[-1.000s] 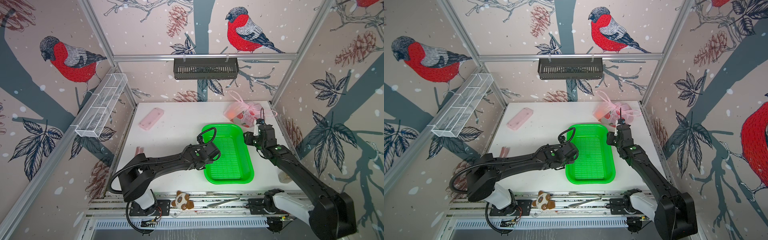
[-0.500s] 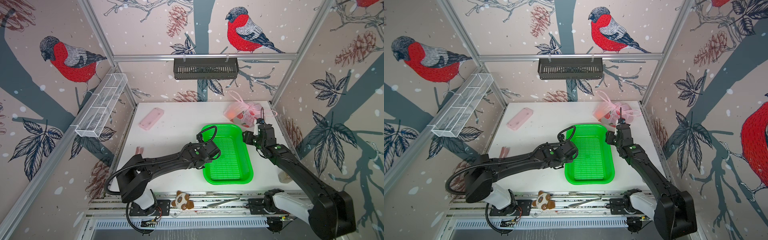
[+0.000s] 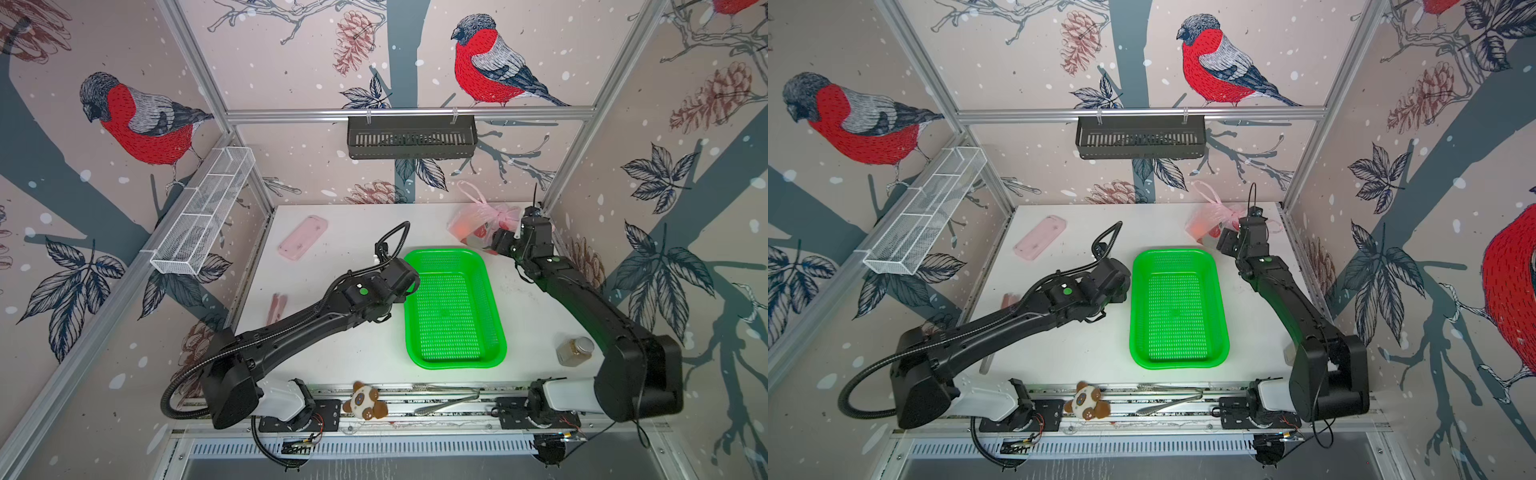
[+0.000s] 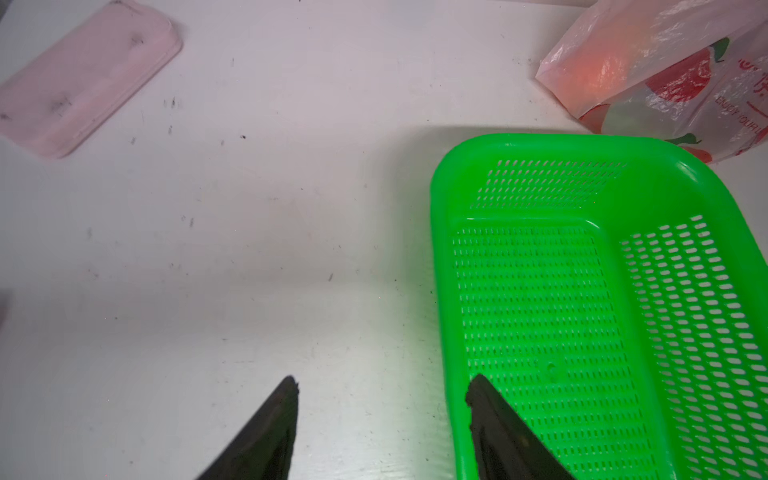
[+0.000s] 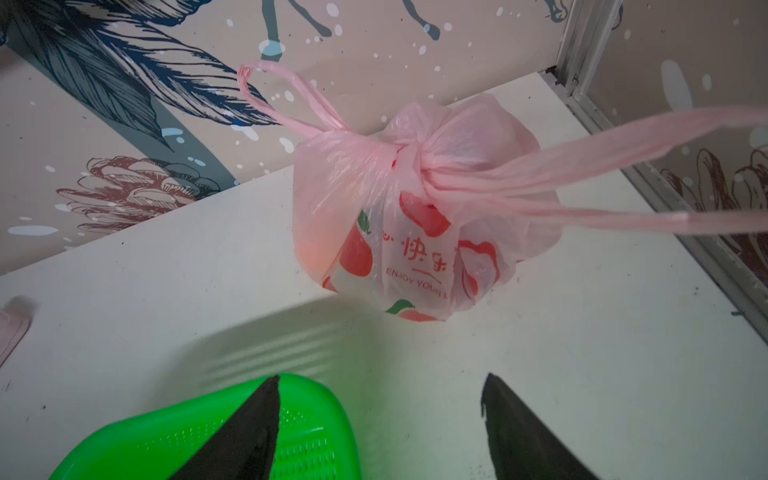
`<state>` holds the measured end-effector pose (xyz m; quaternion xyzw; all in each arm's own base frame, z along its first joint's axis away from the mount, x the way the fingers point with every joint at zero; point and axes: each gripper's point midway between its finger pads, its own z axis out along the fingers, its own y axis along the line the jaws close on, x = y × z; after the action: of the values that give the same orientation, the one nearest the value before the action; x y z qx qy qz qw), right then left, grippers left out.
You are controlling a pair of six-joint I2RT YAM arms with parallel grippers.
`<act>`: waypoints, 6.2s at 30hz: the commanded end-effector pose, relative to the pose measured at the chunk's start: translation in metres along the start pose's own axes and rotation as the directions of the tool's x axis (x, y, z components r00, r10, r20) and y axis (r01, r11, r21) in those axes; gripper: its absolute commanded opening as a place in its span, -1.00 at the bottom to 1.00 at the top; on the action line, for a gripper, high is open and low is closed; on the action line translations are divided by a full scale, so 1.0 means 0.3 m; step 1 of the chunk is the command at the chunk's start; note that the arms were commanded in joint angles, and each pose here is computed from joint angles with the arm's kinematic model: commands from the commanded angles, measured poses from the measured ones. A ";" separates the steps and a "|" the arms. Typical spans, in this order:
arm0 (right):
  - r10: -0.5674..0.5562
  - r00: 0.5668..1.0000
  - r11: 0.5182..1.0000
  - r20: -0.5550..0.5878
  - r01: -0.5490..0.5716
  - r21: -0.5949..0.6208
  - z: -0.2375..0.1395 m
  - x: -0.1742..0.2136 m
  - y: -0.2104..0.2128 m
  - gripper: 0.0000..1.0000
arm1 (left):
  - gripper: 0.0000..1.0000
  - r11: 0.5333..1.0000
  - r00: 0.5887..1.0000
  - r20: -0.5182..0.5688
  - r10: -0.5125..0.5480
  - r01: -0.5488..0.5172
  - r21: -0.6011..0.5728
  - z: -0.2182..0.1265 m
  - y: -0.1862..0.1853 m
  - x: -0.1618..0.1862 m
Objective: Untie the knot of the plastic bag and take out the fruit
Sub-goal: 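Grasp the pink bag's tied knot with the right gripper while the left gripper withdraws, then drag the pink bag with the right gripper toward the left gripper, then grasp the pink bag body with the left gripper while the right gripper holds the knot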
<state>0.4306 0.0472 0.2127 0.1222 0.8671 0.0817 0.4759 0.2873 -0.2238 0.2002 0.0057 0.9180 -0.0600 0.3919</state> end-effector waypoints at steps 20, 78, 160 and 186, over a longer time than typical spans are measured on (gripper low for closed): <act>0.151 0.988 0.969 0.039 -0.156 0.191 0.343 -0.123 -0.105 0.61 | 0.34 0.969 0.984 0.103 0.146 -0.164 0.185 0.048 0.135 -0.175; -0.515 0.856 0.494 -0.043 0.255 -0.831 -0.107 0.593 1.334 -0.91 | 0.35 0.968 0.961 0.130 -0.245 0.235 0.089 -0.140 0.489 -0.150; -0.493 0.853 0.734 -0.175 0.299 -0.610 -0.319 0.928 1.008 -0.92 | -1.00 0.937 0.933 -0.173 -0.316 0.336 0.097 0.271 0.552 -0.131; -0.661 0.748 0.598 0.064 0.576 -0.557 -0.430 0.768 1.128 0.14 | -0.21 0.905 0.944 -0.117 -0.307 0.328 0.270 0.120 0.464 -0.203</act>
<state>0.2445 0.4375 0.1840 -0.3185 0.8314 0.1873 0.4150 0.3580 -0.0762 0.2015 -0.1040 0.9061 -0.2247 0.3432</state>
